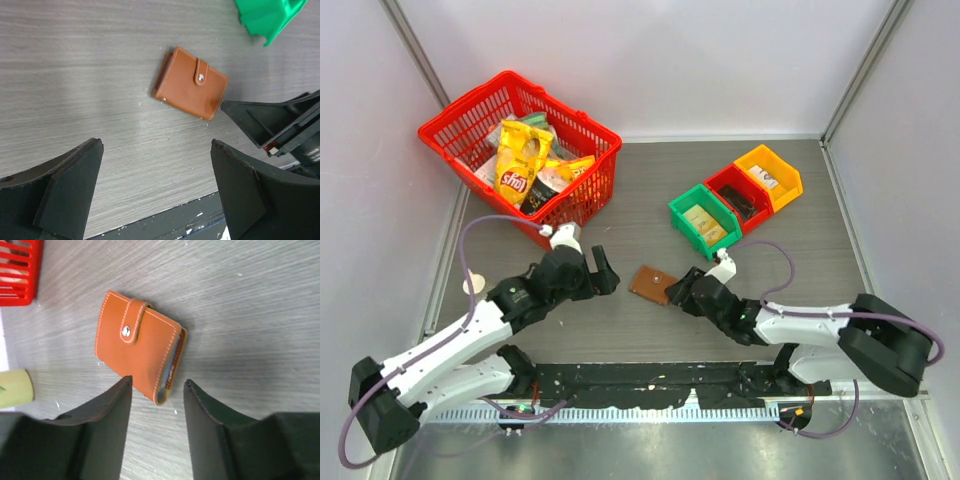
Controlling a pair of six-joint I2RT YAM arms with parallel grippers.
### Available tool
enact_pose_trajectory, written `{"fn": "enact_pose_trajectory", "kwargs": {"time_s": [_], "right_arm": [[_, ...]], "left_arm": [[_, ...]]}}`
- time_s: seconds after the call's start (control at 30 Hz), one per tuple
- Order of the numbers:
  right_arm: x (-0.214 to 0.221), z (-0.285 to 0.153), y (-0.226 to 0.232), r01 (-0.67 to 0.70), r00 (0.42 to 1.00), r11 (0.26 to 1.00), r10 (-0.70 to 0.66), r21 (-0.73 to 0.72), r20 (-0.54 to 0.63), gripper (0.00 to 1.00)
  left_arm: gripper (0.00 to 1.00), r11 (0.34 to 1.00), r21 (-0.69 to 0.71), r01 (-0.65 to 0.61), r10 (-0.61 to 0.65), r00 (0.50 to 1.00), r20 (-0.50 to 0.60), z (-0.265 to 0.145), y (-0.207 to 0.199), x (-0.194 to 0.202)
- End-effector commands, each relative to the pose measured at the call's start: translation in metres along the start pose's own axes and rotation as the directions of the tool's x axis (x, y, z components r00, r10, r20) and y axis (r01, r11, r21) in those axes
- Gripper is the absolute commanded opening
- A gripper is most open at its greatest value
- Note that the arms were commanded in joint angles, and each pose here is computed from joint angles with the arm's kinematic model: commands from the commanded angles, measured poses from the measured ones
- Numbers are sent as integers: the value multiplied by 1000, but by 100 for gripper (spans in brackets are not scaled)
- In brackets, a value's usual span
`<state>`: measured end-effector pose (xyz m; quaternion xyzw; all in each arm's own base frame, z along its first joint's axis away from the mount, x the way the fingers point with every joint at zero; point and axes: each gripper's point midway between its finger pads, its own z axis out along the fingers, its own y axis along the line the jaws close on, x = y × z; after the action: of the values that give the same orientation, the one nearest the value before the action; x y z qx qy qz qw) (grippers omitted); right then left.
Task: Take the credit cards out of the card holder
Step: Move the card holder to the center of the board, then open the card holder at the center of the board.
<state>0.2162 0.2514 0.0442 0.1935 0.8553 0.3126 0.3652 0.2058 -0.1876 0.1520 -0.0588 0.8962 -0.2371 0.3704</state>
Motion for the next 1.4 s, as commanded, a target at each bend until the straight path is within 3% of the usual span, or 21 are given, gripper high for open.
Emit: {"fn": "enact_pose_trajectory", "kwargs": {"time_s": [0.0, 0.13, 0.2, 0.3, 0.33, 0.47, 0.67, 0.83, 0.93, 1.03, 1.2, 1.37], "right_arm": [[-12, -24, -3, 134, 991, 990, -133, 43, -12, 55], [-39, -41, 6, 325, 945, 945, -326, 44, 0, 66], [-51, -42, 12, 447, 894, 894, -447, 17, -30, 68], [-61, -35, 14, 464, 875, 883, -469, -70, -121, 69], [-53, -32, 20, 498, 839, 856, -516, -140, -170, 69], [-58, -12, 14, 543, 780, 820, -572, -180, -253, 66], [-41, 15, 17, 539, 730, 794, -606, -280, -315, 64], [-17, 16, 9, 484, 717, 808, -586, -336, -377, 58], [3, 7, 7, 448, 703, 815, -575, -368, -418, 52], [23, -2, 2, 423, 695, 832, -552, -358, -461, 51], [43, -16, 25, 408, 701, 825, -557, -390, -445, 52], [-3, -12, 19, 446, 794, 868, -496, -219, -350, 53]], "left_arm": [[92, 995, -21, 93, -91, 993, 76, 12, -15, 3], [89, 989, -23, 145, -143, 988, 60, 26, -20, 24], [87, 983, -15, 183, -182, 982, 59, 34, -21, 30], [82, 973, -9, 229, -228, 972, 61, 45, -24, 34], [81, 972, -2, 237, -236, 970, 63, 49, -26, 35], [74, 965, 12, 262, -262, 964, 33, 66, -40, 40], [69, 965, -33, 259, -261, 964, -57, 98, -46, 66], [65, 966, -67, 250, -256, 963, -88, 119, -42, 71], [53, 963, -93, 253, -262, 959, -106, 132, -33, 66], [51, 966, -101, 236, -247, 961, -120, 145, -29, 58], [57, 983, -116, 144, -159, 978, -133, 156, -25, 42], [65, 987, -118, 105, -118, 987, -108, 145, -23, 32]]}}
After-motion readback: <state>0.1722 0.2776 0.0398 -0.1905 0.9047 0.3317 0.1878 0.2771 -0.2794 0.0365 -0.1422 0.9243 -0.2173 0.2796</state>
